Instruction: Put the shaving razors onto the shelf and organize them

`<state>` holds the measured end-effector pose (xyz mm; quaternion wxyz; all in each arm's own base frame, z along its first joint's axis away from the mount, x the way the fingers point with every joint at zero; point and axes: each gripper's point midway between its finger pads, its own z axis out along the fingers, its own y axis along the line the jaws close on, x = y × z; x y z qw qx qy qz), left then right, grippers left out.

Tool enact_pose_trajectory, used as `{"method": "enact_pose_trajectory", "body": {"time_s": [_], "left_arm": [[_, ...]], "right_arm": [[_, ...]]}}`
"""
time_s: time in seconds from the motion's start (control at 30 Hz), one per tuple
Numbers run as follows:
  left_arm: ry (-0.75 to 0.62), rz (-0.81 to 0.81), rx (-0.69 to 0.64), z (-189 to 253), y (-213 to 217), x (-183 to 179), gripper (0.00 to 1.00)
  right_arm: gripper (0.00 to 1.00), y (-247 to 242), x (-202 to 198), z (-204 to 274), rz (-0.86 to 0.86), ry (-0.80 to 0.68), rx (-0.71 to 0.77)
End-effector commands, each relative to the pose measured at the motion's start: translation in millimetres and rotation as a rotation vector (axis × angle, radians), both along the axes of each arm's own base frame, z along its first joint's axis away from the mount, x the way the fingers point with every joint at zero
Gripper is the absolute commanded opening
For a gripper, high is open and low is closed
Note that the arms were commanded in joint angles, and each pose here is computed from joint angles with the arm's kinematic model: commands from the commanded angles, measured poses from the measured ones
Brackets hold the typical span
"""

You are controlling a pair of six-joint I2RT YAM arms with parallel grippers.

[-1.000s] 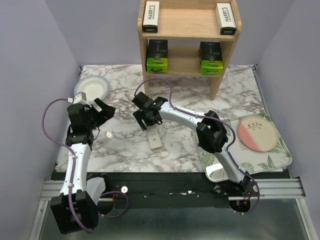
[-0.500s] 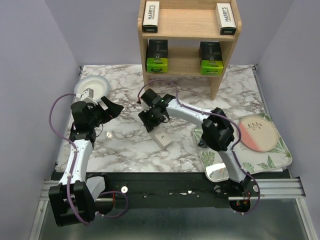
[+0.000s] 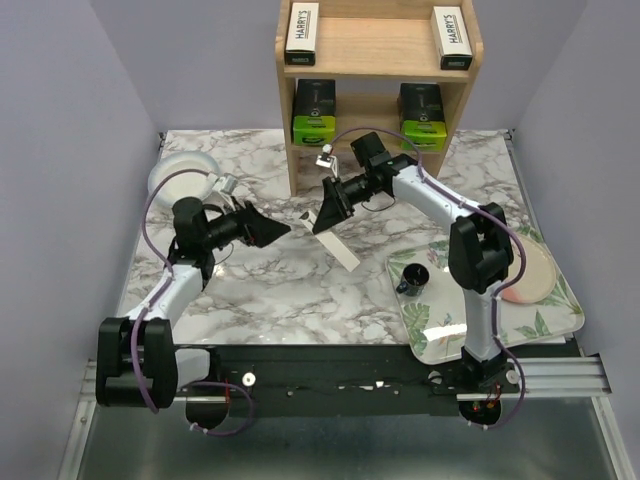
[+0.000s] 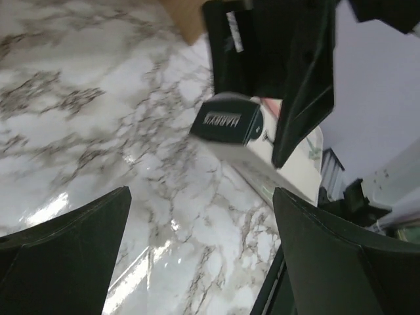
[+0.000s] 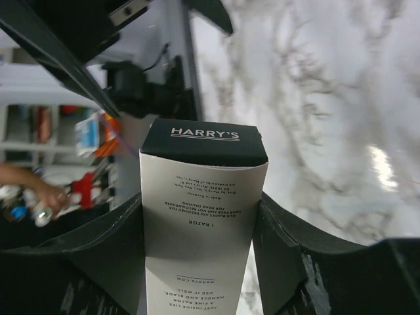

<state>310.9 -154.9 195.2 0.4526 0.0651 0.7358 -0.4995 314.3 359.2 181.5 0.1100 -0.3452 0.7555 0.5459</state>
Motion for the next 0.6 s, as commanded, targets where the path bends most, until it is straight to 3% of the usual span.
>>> {"method": "enact_pose_trajectory", "body": {"time_s": [0.0, 0.07, 0.1, 0.17, 0.2, 0.3, 0.43, 0.57], "left_arm": [[-0.542, -0.300, 0.406, 30.3, -25.3, -25.5, 0.99], [-0.633, -0.391, 0.543, 22.6, -26.3, -43.2, 0.99], [-0.758, -0.424, 0.636, 20.6, -21.8, -41.2, 0.99], [-0.798, -0.471, 0.691, 16.2, -17.9, -47.8, 0.99], [-0.939, -0.523, 0.775, 15.8, -15.0, -46.1, 0.98], [-1.000, -0.596, 0.817, 16.2, -12.8, -54.4, 0.96], [-1.226, -0.698, 0.854, 25.0, -17.3, -61.5, 0.98], [-1.403, -0.847, 0.759, 26.8, -30.3, -76.8, 0.98]], "right_arm": [[0.57, 3.3, -49.4, 43.1, 0.251, 0.142, 0.282], [0.57, 1.3, -47.8, 47.5, 0.253, 0.125, 0.295], [0.57, 0.3, -48.5, 50.7, 0.259, 0.119, 0.305], [0.58, -1.8, -51.5, 51.5, 0.263, 0.107, 0.305], [0.58, -2.7, -52.7, 52.4, 0.263, 0.099, 0.303], [0.59, -7.5, -57.6, 48.5, 0.259, 0.076, 0.280], [0.60, -11.6, -60.9, 48.8, 0.272, -0.010, 0.272], [0.60, -16.2, -62.1, 50.6, 0.291, -0.106, 0.252]]}}
